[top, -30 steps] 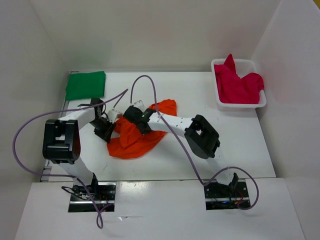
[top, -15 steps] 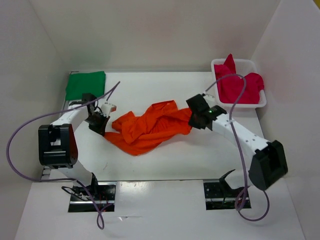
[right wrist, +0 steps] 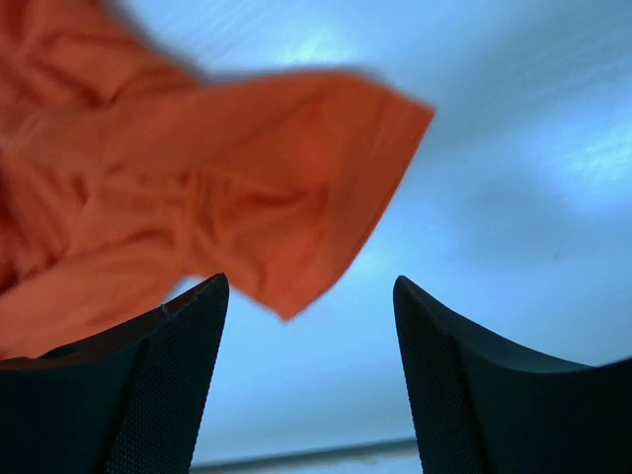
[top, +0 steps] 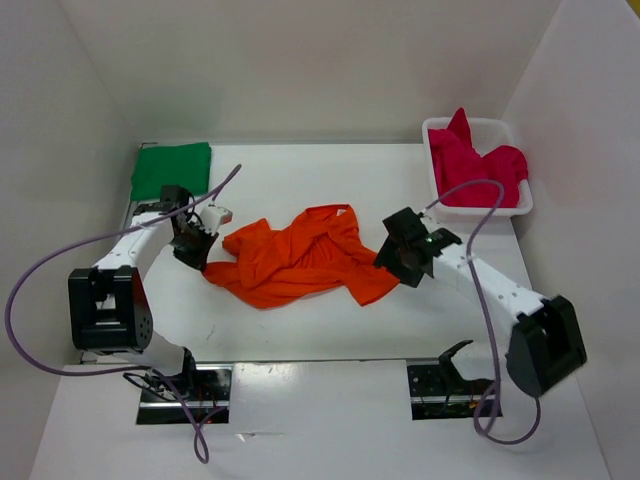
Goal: Fold and stack the t-shirts
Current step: Flatten out the tshirt
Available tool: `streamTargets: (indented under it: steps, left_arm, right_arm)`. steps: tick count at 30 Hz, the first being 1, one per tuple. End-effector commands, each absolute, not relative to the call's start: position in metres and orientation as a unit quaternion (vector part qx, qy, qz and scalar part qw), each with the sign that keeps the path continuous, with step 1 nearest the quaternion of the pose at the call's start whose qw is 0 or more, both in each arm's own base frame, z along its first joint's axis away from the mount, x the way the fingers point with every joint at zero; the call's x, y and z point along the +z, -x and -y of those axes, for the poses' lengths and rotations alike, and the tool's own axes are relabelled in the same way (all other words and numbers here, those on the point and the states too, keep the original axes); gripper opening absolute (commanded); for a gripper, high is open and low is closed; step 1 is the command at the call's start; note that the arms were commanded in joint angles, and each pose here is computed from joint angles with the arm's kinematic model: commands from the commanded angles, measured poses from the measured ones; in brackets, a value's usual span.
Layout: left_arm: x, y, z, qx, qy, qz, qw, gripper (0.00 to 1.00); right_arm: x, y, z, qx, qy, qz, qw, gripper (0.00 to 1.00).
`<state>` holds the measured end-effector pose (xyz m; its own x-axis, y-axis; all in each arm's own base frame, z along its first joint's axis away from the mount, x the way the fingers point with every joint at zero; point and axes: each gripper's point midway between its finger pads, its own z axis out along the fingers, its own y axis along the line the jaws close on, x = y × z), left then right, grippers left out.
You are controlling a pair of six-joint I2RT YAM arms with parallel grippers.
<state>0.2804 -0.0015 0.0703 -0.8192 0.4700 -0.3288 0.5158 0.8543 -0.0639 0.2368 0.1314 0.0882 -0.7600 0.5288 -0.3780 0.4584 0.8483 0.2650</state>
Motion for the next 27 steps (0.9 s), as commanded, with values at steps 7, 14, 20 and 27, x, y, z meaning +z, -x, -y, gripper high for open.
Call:
streamTargets:
  steps: [7, 14, 20, 27]
  left_arm:
    - [0.077, -0.266, -0.005, -0.054, -0.255, -0.954, 0.148, 0.00]
    - [0.074, -0.261, -0.008, -0.048, -0.254, -0.956, 0.137, 0.00]
    - [0.079, -0.268, -0.019, -0.036, -0.239, -0.959, 0.149, 0.00]
    - [0.149, -0.340, -0.010, -0.058, -0.232, -0.941, 0.241, 0.00]
  right_arm:
    - [0.022, -0.294, -0.114, -0.067, -0.210, -0.953, 0.206, 0.86]
    - [-0.006, -0.296, -0.109, -0.067, -0.209, -0.959, 0.181, 0.83]
    - [-0.009, -0.294, -0.111, -0.054, -0.202, -0.963, 0.169, 0.00]
    - [0.075, -0.369, -0.132, -0.019, -0.172, -0.951, 0.258, 0.00]
